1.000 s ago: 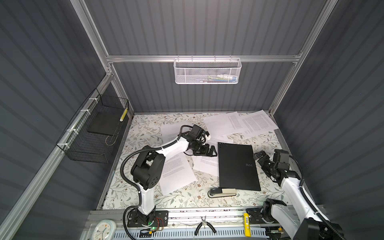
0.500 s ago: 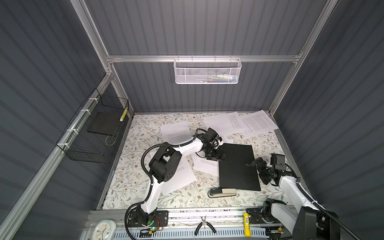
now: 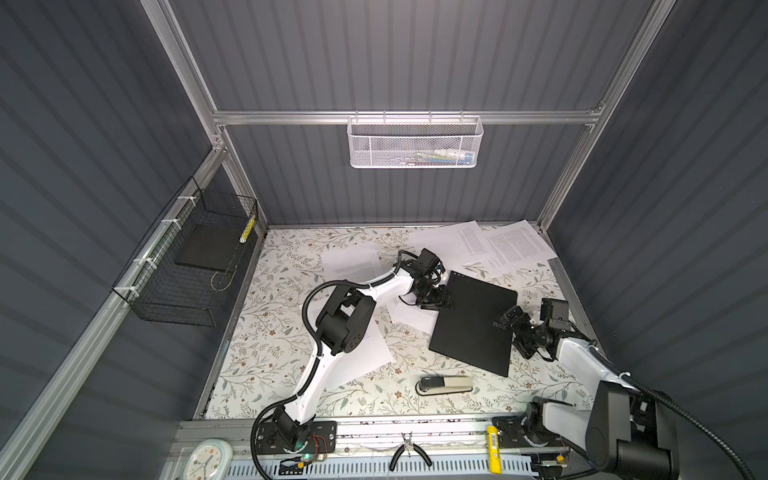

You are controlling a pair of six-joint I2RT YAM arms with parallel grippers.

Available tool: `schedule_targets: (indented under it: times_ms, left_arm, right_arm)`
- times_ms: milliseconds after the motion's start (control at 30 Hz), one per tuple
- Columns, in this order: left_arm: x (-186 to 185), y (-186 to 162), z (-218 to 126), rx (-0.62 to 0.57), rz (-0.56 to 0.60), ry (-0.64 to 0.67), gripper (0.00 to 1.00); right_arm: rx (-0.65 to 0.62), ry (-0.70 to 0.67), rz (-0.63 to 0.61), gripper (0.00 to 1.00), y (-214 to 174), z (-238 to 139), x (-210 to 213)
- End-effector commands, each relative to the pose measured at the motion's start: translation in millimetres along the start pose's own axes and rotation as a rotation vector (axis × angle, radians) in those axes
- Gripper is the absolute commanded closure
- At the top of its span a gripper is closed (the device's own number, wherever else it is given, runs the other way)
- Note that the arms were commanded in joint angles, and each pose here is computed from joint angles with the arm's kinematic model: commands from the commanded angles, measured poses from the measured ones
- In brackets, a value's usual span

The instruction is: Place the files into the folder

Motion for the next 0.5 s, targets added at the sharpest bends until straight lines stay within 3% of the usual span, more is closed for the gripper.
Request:
schedule_targets:
  times_ms: [0,267,467]
  left_arm:
    - [-4,1,10,0.018,-0.002,0.009,0.41]
    - [-1,1,11,0.012,0.013,0.014,0.40]
    - [5,1,7,0.004,0.009,0.031,0.40]
  right_arm:
    - [0.021,0.099,-0.046,0.01,5,-7,26]
    - [-0.004,0.085,-0.125,0.01,14,-18,37]
    - [0.007,-0.102,-0.120,0.01,16,-15,6]
Point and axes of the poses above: each gripper's point midway between its finger pads, its own z axis out along the fingers, its own x axis along the line the jaws close on, y = z × x, the point moved 1 cm from there along -z, back along the fingers, and after that the axes turned 14 degrees about -z, right-handed, at the moved point
